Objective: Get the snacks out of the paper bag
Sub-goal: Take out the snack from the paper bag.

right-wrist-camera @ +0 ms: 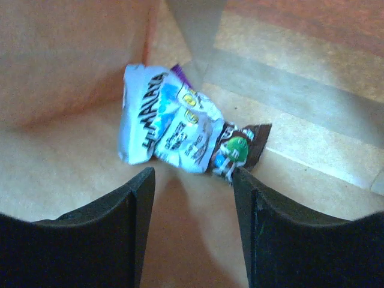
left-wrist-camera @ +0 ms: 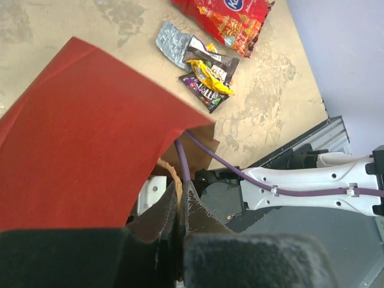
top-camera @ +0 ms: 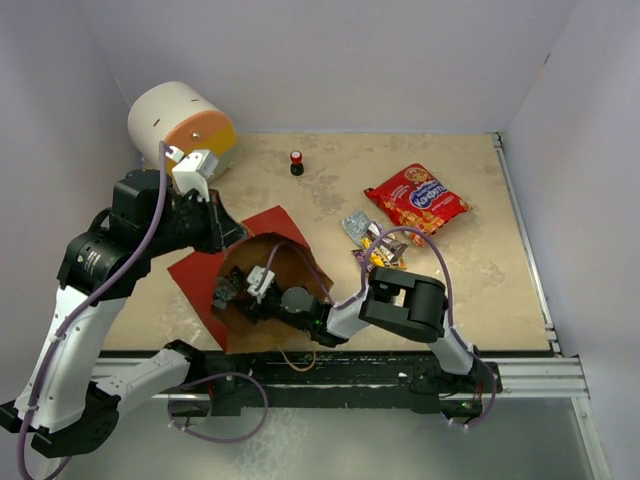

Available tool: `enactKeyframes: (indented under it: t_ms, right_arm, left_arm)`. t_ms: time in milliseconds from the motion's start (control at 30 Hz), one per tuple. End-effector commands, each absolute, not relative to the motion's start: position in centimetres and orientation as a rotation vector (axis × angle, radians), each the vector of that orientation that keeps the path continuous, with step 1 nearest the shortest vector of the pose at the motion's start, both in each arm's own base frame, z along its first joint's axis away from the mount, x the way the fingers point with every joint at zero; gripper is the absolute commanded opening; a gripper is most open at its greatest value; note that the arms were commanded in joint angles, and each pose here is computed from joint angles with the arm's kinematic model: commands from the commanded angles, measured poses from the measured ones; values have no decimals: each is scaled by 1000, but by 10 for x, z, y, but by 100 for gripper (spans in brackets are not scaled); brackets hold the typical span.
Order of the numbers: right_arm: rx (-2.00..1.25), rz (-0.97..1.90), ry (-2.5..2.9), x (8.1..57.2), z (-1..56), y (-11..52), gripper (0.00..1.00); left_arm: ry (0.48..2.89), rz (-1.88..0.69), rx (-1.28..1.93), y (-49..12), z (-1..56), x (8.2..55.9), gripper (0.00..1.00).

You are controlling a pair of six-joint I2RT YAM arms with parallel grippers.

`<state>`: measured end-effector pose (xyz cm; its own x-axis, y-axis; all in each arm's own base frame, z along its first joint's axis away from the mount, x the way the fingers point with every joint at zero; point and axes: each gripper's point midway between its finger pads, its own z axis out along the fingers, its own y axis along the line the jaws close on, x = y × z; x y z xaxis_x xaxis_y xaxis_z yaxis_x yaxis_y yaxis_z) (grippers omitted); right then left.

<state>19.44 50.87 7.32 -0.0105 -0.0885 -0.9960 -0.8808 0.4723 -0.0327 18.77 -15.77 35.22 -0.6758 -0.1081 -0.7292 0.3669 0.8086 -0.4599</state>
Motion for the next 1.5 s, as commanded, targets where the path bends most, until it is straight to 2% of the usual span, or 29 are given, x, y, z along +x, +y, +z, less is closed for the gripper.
enactKeyframes:
  t_ms: [0,167,433,767,933,1200,1467]
  right_arm:
    - [-684,863,1430,210,122,521,58]
    - [-467,889,1534,229,116,530,56]
    - [-606,737,1623,237,78,544,57]
    - [-552,717,1700,249,64,567,62]
    - [-527,620,1752,259,68,550,63]
    - [-531,700,1838,239,84,517,62]
    - [-423,841,1844,233,74,545,63]
  left_arm:
    - [2086,-757,253,-157,380,189,0]
    - [2093,-777,282,-160,379,186,0]
    - [2109,-826,300,-166,371,179,0]
    - [2150,-905,226,-172,350,175,0]
    - [2193,-853,112,-161,333,174,0]
    - [2155,-849,70,-159,330,180,0]
    - [2145,-875,102,-165,331,182,0]
